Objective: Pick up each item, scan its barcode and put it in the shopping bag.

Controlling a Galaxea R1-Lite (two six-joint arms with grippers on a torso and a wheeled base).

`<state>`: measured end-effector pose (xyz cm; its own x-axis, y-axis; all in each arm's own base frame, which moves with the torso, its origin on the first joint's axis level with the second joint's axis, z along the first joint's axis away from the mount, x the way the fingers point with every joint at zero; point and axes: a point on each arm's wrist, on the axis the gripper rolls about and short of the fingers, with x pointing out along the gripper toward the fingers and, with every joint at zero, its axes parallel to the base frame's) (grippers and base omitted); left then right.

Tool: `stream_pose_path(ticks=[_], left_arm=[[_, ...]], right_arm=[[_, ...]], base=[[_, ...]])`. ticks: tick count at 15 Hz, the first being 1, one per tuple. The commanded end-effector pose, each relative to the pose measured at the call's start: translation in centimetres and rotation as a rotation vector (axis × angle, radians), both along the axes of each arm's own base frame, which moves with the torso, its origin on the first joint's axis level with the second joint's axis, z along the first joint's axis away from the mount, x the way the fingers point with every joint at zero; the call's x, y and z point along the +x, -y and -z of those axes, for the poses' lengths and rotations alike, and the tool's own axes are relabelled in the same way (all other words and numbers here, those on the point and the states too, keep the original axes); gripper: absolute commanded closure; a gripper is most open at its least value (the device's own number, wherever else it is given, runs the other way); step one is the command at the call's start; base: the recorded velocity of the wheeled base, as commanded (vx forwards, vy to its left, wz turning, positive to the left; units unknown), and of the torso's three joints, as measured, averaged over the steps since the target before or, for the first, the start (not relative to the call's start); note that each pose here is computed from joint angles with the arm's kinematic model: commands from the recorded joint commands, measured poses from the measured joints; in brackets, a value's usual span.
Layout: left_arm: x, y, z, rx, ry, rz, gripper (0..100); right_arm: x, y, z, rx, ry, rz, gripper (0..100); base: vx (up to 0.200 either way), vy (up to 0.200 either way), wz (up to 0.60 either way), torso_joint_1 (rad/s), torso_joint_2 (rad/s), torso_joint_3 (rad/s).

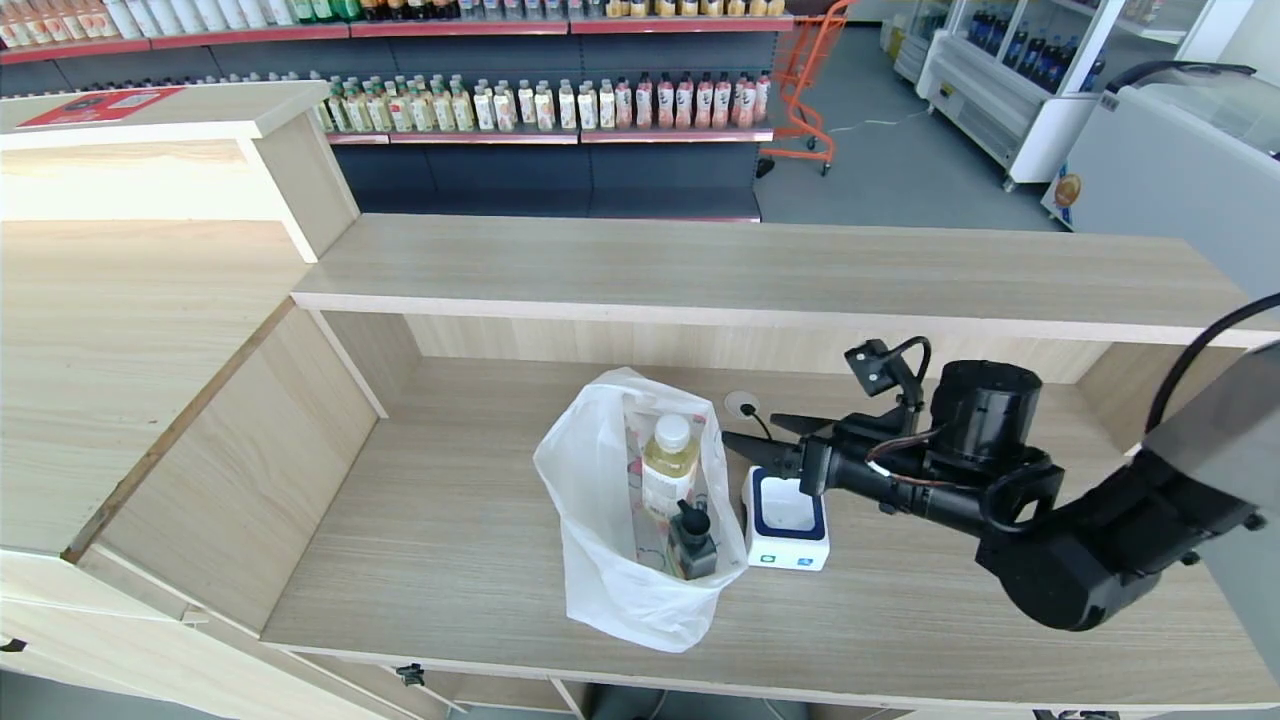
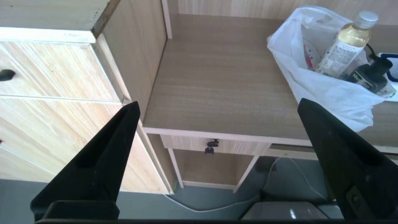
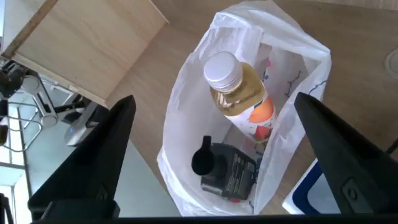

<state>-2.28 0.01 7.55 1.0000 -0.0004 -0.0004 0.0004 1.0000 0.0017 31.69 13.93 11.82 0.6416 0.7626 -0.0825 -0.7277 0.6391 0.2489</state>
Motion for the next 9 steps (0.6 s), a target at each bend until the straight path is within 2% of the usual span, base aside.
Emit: stream_pose_path(ticks=[1, 3, 4, 5, 6, 8, 9], left_arm=[[0.0, 0.0, 0.0, 0.000, 0.000, 0.000, 0], [0.0, 0.0, 0.0, 0.000, 0.000, 0.000, 0], [0.0, 0.0, 0.0, 0.000, 0.000, 0.000, 0], [0.0, 0.0, 0.0, 0.000, 0.000, 0.000, 0], [0.0, 0.0, 0.0, 0.000, 0.000, 0.000, 0], [0.0, 0.0, 0.0, 0.000, 0.000, 0.000, 0], [0.0, 0.0, 0.0, 0.000, 0.000, 0.000, 0]], right_arm=[[-15.2, 9.7, -7.0, 0.018, -0.001, 0.241, 0], [-21.8, 12.0, -5.2, -0.076, 0.009, 0.416, 0], [-25.0, 12.9, -3.1, -0.117, -0.004, 0.557, 0], [-27.0, 13.2, -1.4, -0.135, -0.002, 0.630, 0], [-29.7, 13.6, 0.7, -0.127, 0.048, 0.709, 0], [-32.8, 13.9, 3.5, -0.128, 0.049, 0.791, 0], [-33.6, 13.7, 4.0, -0.104, 0.094, 0.826, 0]], base=[[0.000, 0.000, 0.00, 0.000, 0.00, 0.000], [0.000, 0.000, 0.00, 0.000, 0.00, 0.000], [0.000, 0.000, 0.00, 0.000, 0.00, 0.000], [0.000, 0.000, 0.00, 0.000, 0.00, 0.000], [0.000, 0.000, 0.00, 0.000, 0.00, 0.000], [0.000, 0.000, 0.00, 0.000, 0.00, 0.000], [0.000, 0.000, 0.00, 0.000, 0.00, 0.000]])
